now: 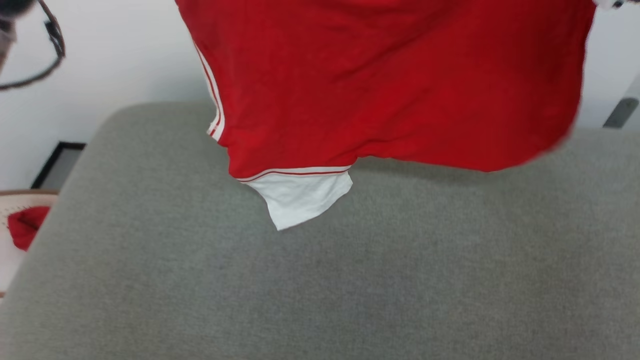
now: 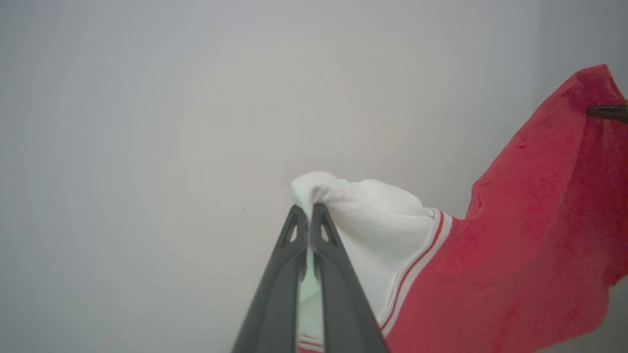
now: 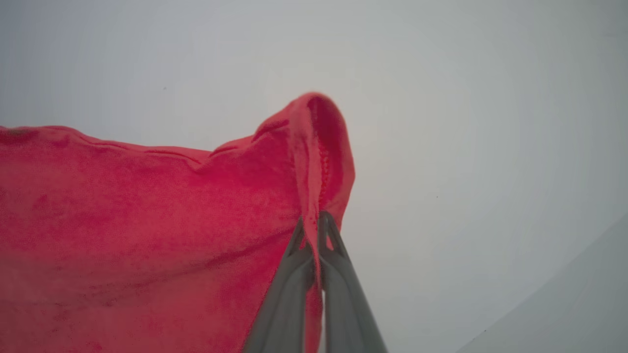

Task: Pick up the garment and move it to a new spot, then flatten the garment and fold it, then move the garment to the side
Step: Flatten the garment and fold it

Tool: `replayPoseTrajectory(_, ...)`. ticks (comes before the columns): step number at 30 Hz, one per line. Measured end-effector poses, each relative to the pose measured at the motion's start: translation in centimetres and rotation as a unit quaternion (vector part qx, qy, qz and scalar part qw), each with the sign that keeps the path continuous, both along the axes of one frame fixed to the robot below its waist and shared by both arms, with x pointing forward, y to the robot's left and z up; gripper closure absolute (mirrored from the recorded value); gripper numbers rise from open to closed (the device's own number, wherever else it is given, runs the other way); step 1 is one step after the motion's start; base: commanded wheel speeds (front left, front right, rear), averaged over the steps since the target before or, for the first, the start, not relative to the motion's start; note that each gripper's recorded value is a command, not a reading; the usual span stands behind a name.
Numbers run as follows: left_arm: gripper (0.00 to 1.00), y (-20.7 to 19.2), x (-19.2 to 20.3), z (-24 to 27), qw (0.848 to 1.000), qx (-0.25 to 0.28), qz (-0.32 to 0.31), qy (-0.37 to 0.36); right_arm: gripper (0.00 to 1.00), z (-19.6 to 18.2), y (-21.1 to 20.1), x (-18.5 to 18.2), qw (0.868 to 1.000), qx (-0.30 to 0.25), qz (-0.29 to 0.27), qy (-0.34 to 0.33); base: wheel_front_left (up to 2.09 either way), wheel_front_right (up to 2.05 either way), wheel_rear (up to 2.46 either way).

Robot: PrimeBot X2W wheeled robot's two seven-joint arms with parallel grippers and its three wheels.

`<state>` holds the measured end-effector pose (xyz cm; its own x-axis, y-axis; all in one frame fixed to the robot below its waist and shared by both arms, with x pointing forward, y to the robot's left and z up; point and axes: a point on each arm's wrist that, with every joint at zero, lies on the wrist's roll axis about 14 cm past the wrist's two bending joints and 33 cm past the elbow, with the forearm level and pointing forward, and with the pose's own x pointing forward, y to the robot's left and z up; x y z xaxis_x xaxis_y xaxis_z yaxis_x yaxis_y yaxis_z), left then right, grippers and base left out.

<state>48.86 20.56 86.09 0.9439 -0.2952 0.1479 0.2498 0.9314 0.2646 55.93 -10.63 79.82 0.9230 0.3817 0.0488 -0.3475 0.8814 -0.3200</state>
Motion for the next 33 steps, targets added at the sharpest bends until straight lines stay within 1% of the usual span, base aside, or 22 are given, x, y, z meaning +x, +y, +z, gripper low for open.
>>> replayPoseTrajectory(3,1.0,-0.1,1.7,0.1,1.0,-0.001,-0.002,-0.009,1.0,-0.5,-0.5,1.4,1.0,0.01,-0.006,0.007,0.0,0.0,0.0)
replayPoseTrajectory(6,1.0,0.7,4.1,-0.2,1.0,0.013,0.013,-0.024,1.0,-1.5,-1.0,3.5,1.0,0.019,-0.016,0.011,0.0,0.0,0.0)
replayPoseTrajectory(8,1.0,1.1,5.8,-0.1,0.998,0.023,0.022,-0.051,1.0,-1.9,-1.3,5.1,0.999,0.021,-0.022,-0.01,0.0,0.0,0.0)
replayPoseTrajectory(10,1.0,0.7,7.6,0.2,0.996,0.032,0.022,-0.084,1.0,-1.9,-1.5,6.5,0.998,0.016,-0.026,-0.047,0.0,0.0,0.0)
replayPoseTrajectory(11,1.0,0.3,8.4,0.7,0.993,0.036,0.019,-0.108,1.0,-2.0,-1.7,7.3,0.997,0.018,-0.029,-0.062,0.0,0.0,0.0)
replayPoseTrajectory(13,1.0,-0.9,9.9,2.0,0.988,0.023,0.01,-0.151,1.0,-2.4,-2.4,8.7,0.995,0.014,-0.037,-0.097,0.0,0.0,0.0)
replayPoseTrajectory(15,1.0,-2.9,10.8,3.4,0.979,0.022,-0.014,-0.201,1.0,-2.3,-3.5,10.0,0.99,0.013,-0.046,-0.131,0.0,0.0,0.0)
replayPoseTrajectory(17,1.0,-4.1,11.7,4.5,0.969,0.02,-0.03,-0.244,1.0,-2.3,-4.3,11.4,0.987,-0.006,-0.056,-0.149,0.0,0.0,0.0)
replayPoseTrajectory(19,1.0,-5.0,12.6,5.2,0.961,0.011,-0.047,-0.272,1.0,-2.4,-4.9,12.8,0.985,-0.018,-0.061,-0.163,0.0,0.0,0.0)
replayPoseTrajectory(21,1.0,-5.8,13.8,4.8,0.957,-0.002,-0.063,-0.283,1.0,-3.1,-4.9,14.1,0.982,-0.02,-0.056,-0.181,0.0,0.0,0.0)
replayPoseTrajectory(23,1.0,-6.5,15.3,3.2,0.956,-0.02,-0.079,-0.283,1.0,-6.5,-5.3,15.7,0.984,-0.021,-0.059,-0.169,0.0,0.0,0.0)
replayPoseTrajectory(24,1.0,-6.8,16.1,1.8,0.957,-0.025,-0.087,-0.277,1.0,-9.2,-5.5,16.5,0.986,-0.024,-0.061,-0.151,0.0,0.0,0.0)
replayPoseTrajectory(26,1.0,-6.9,18.6,-3.3,0.966,-0.029,-0.091,-0.241,1.0,-16.1,-5.3,17.6,0.993,-0.031,-0.061,-0.099,0.0,0.0,0.0)
replayPoseTrajectory(28,1.0,-6.6,20.8,-9.3,0.977,-0.041,-0.087,-0.192,1.0,-22.1,-4.7,18.1,0.996,-0.043,-0.056,-0.053,0.0,0.0,0.0)
replayPoseTrajectory(31,1.0,-5.9,22.4,-16.1,0.987,-0.053,-0.077,-0.132,1.0,-28.2,-4.0,18.1,0.998,-0.047,-0.049,-0.005,0.0,0.0,0.0)
replayPoseTrajectory(33,1.0,-6.0,22.4,-19.0,0.99,-0.05,-0.078,-0.104,1.0,-30.8,-3.2,17.9,0.998,-0.044,-0.043,0.018,0.0,0.0,0.0)
